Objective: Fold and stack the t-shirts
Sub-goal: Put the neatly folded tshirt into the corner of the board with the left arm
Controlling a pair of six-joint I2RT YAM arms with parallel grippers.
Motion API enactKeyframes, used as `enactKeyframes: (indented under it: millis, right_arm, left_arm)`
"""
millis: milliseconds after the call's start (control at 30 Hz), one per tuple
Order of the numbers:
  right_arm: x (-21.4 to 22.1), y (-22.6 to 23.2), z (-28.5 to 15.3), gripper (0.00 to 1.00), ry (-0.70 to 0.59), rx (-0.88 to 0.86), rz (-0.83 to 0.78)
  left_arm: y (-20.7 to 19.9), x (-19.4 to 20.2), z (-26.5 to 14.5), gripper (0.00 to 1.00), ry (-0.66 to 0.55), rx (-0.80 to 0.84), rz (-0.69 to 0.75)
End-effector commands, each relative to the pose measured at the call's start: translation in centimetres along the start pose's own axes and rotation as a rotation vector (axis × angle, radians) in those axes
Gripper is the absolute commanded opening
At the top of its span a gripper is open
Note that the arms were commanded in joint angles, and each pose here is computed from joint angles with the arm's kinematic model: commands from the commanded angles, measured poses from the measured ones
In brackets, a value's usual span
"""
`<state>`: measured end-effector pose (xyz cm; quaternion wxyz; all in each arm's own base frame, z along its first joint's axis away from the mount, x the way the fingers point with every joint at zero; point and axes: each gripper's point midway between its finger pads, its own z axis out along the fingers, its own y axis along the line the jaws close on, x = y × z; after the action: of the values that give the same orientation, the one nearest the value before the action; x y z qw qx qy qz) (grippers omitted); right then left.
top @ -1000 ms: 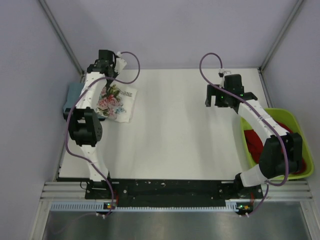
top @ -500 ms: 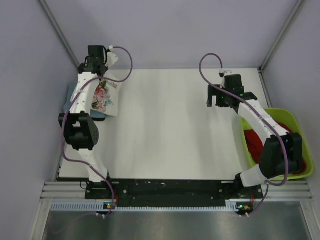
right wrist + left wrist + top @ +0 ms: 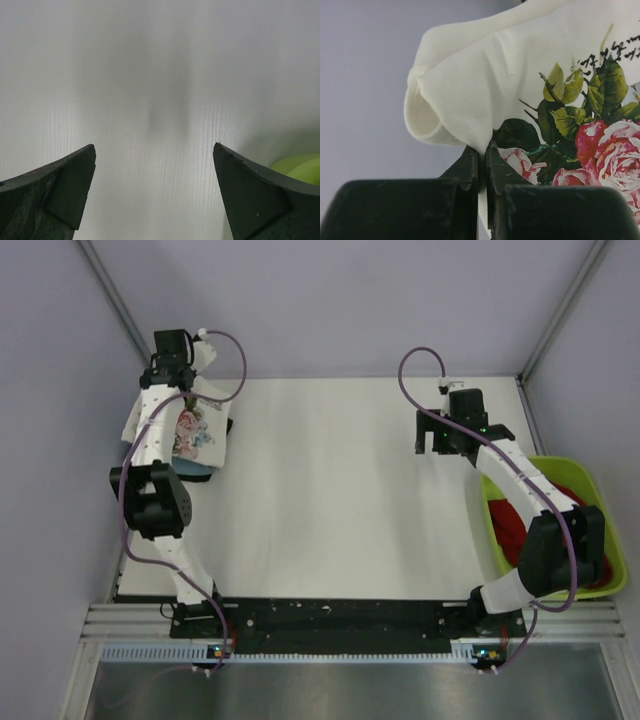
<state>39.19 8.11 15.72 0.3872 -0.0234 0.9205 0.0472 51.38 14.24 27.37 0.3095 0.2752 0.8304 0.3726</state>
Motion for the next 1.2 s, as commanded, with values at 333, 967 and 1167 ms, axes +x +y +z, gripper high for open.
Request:
enactKeyframes:
  millis: [333, 967, 1167]
  right_arm:
    - [-1.0, -0.5, -1.2, 0.99, -0.043, 0.029, -0.035]
    - [-1.1, -0.4, -1.3, 0.99, -0.046, 0.021, -0.044]
    - [-1.1, -0.2, -1.4, 0.99, -0.045, 0.007, -0.046]
  left_arm:
    - [3.1, 2.4, 8.7, 0.00, 0.108, -0.194, -0.021]
    - [2.6, 5.4, 11.5, 0.64, 0.182, -0.251, -0.049]
    - [-0.7, 1.8, 6.9, 0.64, 0.091, -0.148, -0.059]
